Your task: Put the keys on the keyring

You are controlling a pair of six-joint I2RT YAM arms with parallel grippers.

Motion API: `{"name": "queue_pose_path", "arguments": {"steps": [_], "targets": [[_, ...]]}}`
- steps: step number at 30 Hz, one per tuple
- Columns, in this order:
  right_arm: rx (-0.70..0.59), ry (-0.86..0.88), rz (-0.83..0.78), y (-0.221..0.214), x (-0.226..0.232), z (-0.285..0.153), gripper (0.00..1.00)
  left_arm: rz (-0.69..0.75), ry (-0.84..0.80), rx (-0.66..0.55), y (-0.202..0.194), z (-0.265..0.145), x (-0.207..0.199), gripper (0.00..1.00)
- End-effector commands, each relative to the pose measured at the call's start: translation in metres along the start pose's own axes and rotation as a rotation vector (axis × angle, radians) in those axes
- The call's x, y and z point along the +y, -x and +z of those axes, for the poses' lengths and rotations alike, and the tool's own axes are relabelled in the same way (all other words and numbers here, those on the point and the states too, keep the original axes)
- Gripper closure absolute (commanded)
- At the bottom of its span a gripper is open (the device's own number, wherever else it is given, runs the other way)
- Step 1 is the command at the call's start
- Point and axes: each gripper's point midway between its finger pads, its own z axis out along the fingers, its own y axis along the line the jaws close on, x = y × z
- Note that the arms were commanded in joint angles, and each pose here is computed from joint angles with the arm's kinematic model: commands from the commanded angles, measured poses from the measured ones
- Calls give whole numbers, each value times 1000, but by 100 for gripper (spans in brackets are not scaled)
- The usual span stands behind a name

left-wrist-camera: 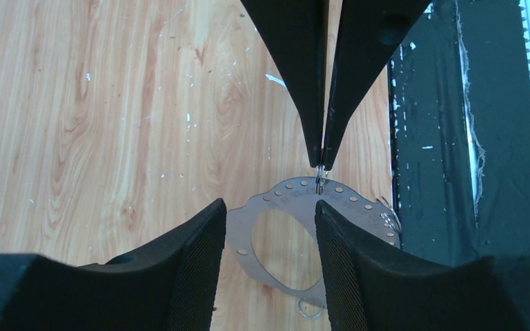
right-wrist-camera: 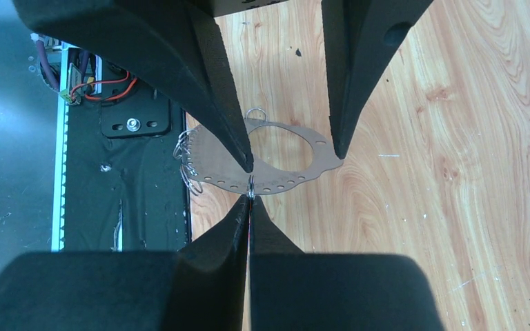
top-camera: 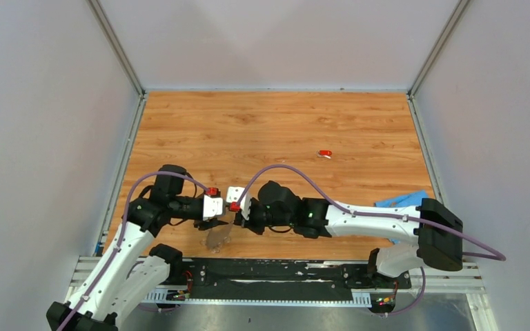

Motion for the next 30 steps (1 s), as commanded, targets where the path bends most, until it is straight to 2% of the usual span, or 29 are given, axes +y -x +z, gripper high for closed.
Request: {"name": "queue_pose_path", "arguments": {"steps": [1,9,18,22,26,30], "targets": [[-4,11,-23,14,-3,-7,100,44,-26,-48,16,0,1,48],[11,-5,-21,21,-9,-3,100,9,-64,-89,30,0,-9,60],[-30,-9,-3,34,-11,-1,100,23,-94,-130,37,0,-17,63],[-67,-19,5,43,-12,-2,100,37,-100,-151,43,-1,-18,77],[-120,-14,12,55,-10,-7,100,71,-80,-148,45,-4,-16,99],[-152,9,19,64,-6,-12,100,117,-61,-150,49,-7,-13,100]]}}
